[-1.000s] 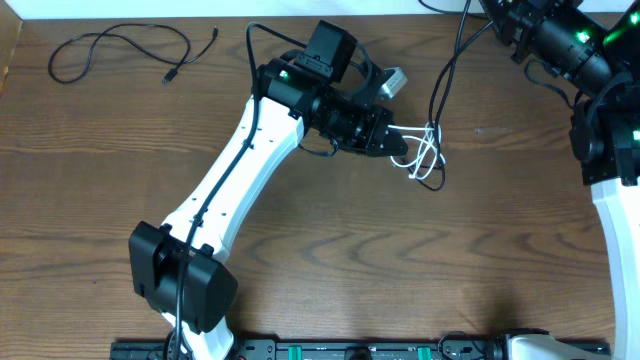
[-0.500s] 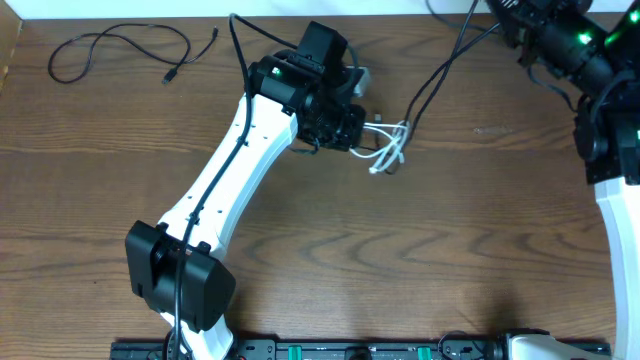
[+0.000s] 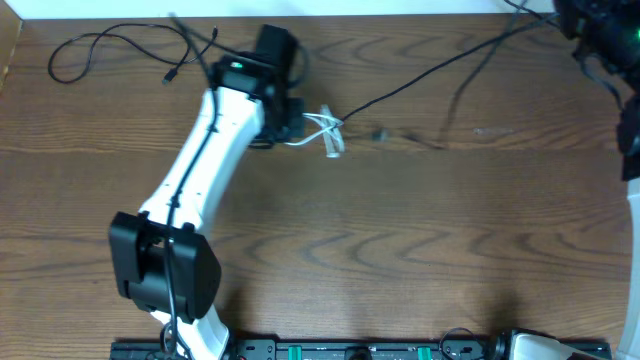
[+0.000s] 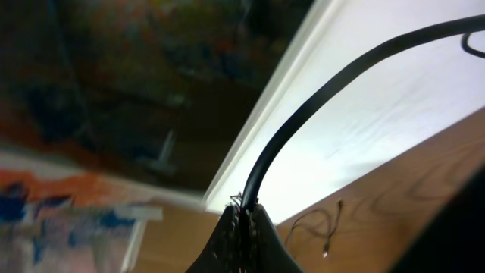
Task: Untangle cables
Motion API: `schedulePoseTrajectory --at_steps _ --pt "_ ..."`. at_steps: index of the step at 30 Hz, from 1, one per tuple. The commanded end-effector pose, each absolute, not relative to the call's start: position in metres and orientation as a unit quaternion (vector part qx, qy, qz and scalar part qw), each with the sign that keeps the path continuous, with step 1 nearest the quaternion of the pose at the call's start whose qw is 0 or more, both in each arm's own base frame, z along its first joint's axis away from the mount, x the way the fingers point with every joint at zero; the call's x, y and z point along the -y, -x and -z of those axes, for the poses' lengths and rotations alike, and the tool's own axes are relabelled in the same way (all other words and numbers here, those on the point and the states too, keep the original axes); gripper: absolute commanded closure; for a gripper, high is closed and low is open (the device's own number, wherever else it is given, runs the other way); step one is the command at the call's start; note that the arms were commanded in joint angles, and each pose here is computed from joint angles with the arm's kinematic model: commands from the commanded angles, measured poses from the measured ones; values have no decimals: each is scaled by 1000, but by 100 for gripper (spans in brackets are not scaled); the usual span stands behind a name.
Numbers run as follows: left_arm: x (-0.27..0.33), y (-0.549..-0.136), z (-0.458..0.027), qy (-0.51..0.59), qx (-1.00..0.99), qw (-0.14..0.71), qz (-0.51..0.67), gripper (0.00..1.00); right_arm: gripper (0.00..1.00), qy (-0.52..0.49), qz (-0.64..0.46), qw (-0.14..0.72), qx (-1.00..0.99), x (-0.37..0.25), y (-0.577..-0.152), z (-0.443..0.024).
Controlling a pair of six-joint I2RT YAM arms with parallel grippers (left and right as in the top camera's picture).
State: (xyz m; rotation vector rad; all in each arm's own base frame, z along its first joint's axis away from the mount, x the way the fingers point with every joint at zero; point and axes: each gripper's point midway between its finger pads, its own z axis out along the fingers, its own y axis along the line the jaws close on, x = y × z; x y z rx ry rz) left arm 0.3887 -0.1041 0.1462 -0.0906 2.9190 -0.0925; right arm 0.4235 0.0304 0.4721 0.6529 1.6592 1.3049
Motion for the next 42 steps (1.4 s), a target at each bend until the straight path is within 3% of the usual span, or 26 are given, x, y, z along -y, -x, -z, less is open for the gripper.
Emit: schedulePoseTrajectory --at_steps 1,10,16,31,35,42 --pt "67 -393 -138 91 -991 101 10 92 99 -267 -511 459 -676 -14 -423 -468" --pt "31 -401 -139 184 -977 109 11 92 99 -282 -491 469 -678 -2 -425 -463" --pt "-26 -400 -142 286 -942 143 -105 92 99 -329 -452 487 -671 34 -426 -453" --pt "-57 -395 -137 317 -929 139 -127 92 99 -384 -383 494 -679 91 -415 -427" --pt "-24 -399 -130 277 -953 115 -41 92 99 -388 -384 485 -683 88 -414 -422" --pt "111 -402 -156 40 -955 89 282 93 99 -378 -393 470 -694 71 -416 -418"
